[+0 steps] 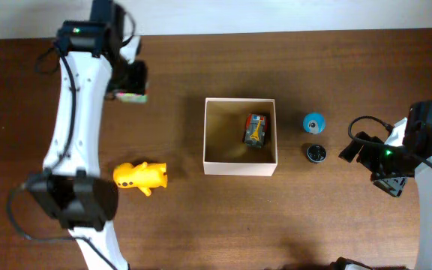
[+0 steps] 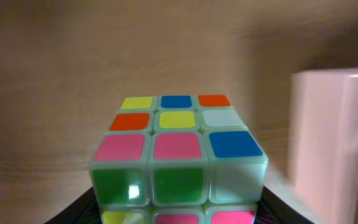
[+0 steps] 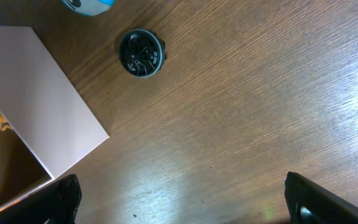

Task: Pack container
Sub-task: 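Place the Rubik's cube into the box with the left gripper, then lower the left gripper onto the yellow toy and grasp it, then carry the yellow toy into the box and open the left gripper, then raise the left arm aside and grasp the blue ball with the right gripper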

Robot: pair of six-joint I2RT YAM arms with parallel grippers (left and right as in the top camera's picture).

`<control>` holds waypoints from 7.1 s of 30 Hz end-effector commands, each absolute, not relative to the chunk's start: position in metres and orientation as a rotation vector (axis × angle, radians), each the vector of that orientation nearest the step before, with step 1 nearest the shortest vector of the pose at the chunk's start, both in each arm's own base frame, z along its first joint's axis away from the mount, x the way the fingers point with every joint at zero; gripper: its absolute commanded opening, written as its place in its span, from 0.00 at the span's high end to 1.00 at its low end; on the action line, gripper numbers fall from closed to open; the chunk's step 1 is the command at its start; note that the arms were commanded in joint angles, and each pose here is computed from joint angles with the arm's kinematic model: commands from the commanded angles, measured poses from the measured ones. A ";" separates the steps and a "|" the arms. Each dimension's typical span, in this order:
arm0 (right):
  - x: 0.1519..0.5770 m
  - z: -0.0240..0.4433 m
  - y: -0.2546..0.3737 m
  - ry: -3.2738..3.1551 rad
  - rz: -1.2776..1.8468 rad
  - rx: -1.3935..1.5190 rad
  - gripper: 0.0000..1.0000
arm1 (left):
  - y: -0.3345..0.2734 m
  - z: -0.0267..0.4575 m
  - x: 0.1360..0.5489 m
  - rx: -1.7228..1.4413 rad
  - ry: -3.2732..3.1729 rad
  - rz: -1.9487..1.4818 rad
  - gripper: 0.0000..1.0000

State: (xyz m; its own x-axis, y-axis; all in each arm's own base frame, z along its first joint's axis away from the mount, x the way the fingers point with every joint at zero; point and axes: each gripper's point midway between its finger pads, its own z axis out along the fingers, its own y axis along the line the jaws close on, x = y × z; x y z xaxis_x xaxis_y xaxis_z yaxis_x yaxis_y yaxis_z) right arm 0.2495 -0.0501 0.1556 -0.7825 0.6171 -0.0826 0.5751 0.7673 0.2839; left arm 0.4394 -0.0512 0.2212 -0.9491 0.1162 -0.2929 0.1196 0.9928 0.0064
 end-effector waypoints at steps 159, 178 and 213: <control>0.245 0.159 -0.050 2.808 0.362 0.929 0.01 | -0.229 0.255 0.369 0.153 2.726 -0.041 0.45; 0.334 0.146 -0.016 2.775 0.164 0.268 0.00 | -0.013 0.327 0.360 -0.450 2.639 0.106 0.01; 0.429 0.020 -0.001 2.778 0.090 0.082 0.17 | -0.012 0.327 0.360 -0.456 2.640 0.108 0.01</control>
State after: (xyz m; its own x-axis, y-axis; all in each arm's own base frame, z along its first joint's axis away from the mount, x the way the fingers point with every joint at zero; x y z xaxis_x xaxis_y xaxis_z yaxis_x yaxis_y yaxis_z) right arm 0.4268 0.0011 0.0299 -0.9270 0.0732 -0.3678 0.0383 0.9941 0.1013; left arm 0.3593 -0.0111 0.3279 -0.8338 -0.3129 -0.4548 -0.3498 0.9368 -0.0031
